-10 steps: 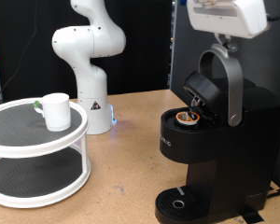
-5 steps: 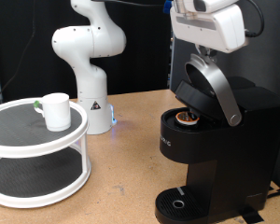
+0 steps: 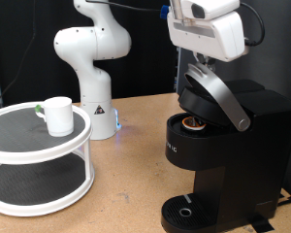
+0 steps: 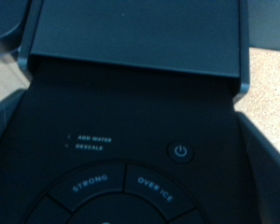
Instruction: Make a cup of coffee with the keurig machine
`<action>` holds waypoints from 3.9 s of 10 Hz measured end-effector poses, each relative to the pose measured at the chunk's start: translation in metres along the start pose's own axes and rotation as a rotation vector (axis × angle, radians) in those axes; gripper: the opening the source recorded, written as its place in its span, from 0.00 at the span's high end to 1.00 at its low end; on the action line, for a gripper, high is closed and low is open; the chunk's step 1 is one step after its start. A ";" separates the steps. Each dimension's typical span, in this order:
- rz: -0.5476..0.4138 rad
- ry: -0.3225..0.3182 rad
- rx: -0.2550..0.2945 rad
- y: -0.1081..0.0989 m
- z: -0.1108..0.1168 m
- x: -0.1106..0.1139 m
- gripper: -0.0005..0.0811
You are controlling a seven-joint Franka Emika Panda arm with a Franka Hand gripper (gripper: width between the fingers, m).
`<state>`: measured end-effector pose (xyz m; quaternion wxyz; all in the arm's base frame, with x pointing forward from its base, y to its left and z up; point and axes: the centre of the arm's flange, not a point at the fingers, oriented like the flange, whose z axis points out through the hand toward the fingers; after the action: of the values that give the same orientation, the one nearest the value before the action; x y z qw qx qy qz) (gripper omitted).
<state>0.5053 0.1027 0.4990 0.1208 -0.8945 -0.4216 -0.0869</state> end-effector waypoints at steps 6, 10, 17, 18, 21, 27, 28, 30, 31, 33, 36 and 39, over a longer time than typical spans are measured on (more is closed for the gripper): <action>-0.073 -0.037 -0.028 0.009 0.009 -0.016 0.99; -0.087 -0.052 -0.067 0.024 0.020 -0.048 0.99; -0.004 -0.117 -0.120 0.024 0.035 -0.057 0.99; 0.020 -0.160 -0.132 0.024 0.045 -0.056 0.99; 0.058 -0.195 -0.143 0.026 0.058 -0.051 0.99; 0.063 -0.067 -0.058 0.025 0.051 -0.039 0.99; 0.061 -0.030 -0.035 0.024 0.042 -0.033 0.99; 0.056 0.015 0.006 0.020 0.014 -0.023 0.99; 0.053 0.027 0.012 0.019 0.000 -0.018 0.99; 0.052 0.023 0.022 0.018 -0.003 -0.017 0.99; -0.011 0.022 0.070 0.021 -0.005 -0.031 0.99; 0.083 0.159 0.119 0.024 -0.023 -0.065 0.99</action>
<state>0.4818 0.0341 0.5010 0.2104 -0.8927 -0.3777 -0.1271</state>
